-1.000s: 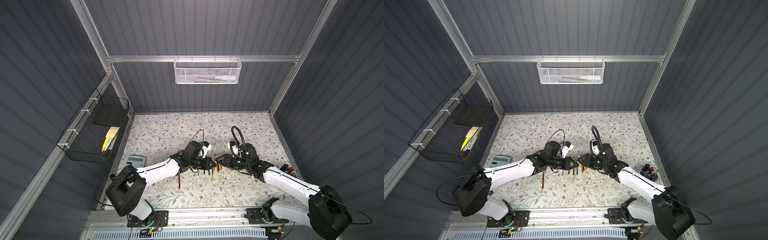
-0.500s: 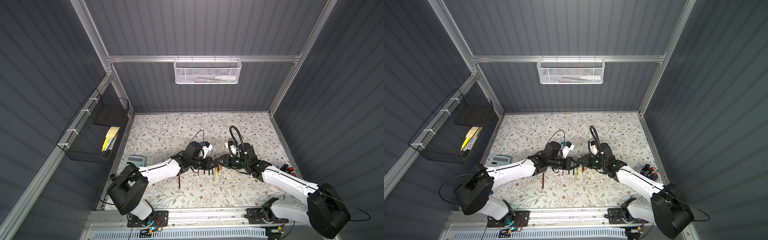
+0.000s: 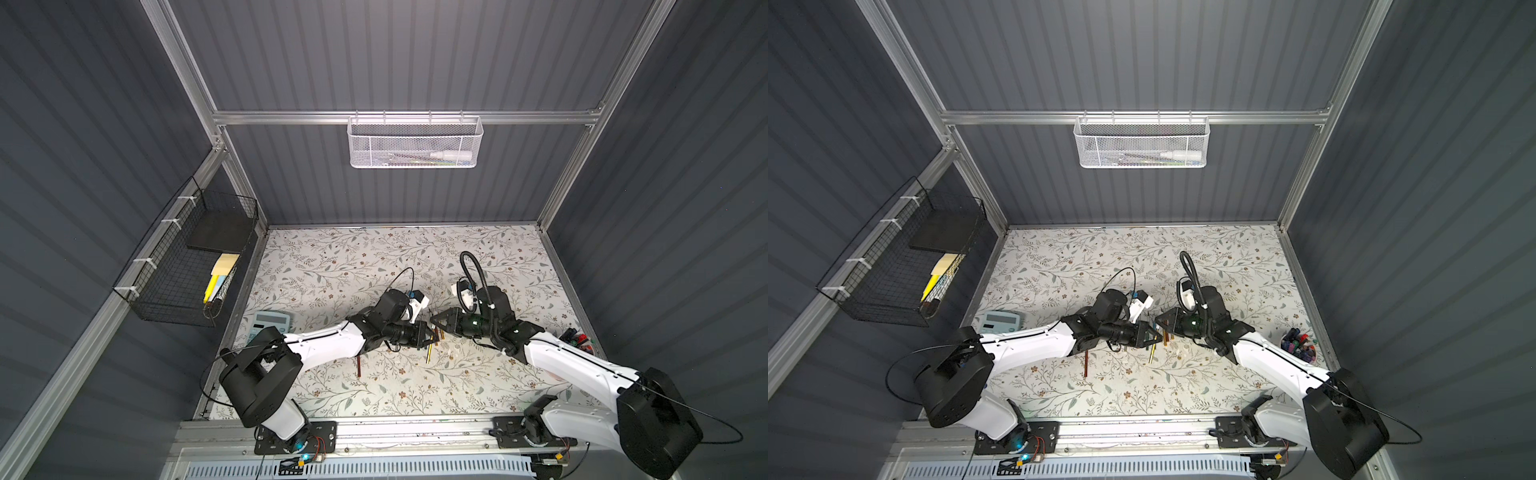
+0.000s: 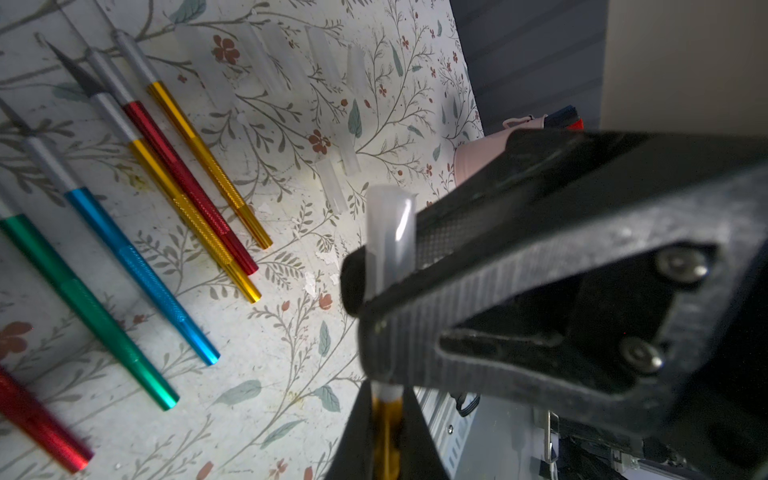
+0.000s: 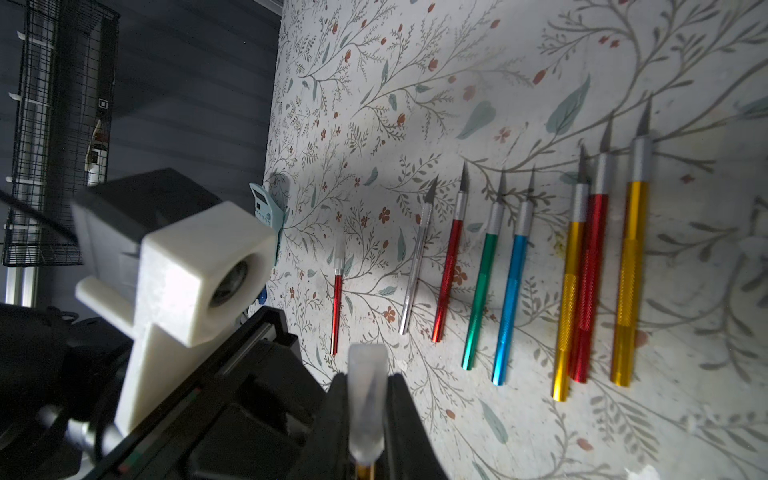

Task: Remove protective caps from carving knives
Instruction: Remove the protective sleeve from the carving knife.

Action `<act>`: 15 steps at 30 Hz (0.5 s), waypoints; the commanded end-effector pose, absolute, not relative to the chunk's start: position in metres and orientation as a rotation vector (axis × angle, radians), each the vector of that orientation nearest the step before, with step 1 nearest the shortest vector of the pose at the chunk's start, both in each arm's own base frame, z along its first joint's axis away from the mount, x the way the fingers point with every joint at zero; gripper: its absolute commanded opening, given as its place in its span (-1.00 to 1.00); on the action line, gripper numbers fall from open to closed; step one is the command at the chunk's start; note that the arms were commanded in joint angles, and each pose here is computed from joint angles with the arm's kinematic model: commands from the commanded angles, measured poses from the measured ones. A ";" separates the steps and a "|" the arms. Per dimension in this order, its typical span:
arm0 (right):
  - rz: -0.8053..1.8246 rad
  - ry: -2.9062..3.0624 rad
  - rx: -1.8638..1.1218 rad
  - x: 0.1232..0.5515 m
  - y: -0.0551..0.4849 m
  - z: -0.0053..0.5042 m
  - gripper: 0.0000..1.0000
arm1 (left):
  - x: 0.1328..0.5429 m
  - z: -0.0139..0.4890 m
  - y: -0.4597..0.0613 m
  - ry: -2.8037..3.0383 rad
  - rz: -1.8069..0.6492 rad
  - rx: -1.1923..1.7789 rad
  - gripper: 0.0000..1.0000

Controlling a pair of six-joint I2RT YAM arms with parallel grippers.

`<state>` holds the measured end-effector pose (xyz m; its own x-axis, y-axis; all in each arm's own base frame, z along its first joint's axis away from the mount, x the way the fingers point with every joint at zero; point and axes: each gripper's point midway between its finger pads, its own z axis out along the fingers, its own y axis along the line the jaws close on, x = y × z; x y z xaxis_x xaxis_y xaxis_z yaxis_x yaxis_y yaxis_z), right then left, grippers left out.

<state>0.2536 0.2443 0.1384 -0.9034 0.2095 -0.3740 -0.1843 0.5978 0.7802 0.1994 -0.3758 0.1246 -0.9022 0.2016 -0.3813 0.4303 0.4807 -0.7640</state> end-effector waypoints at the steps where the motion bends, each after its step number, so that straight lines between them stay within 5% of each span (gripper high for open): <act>1: 1.177 2.389 0.072 0.260 0.238 0.142 -0.84 | 0.197 0.119 -0.373 2.501 -1.362 0.551 -0.85; 15: 0.799 2.450 0.301 0.274 0.190 0.125 -0.92 | 0.192 0.093 -0.363 2.625 -1.079 0.599 -0.97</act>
<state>0.2554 0.2284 0.1371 -0.8893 0.2647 -0.3729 -0.0899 0.6983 0.7101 0.1994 -0.3820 0.1222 -0.8638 0.2345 -0.4459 0.4964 0.5471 -0.6739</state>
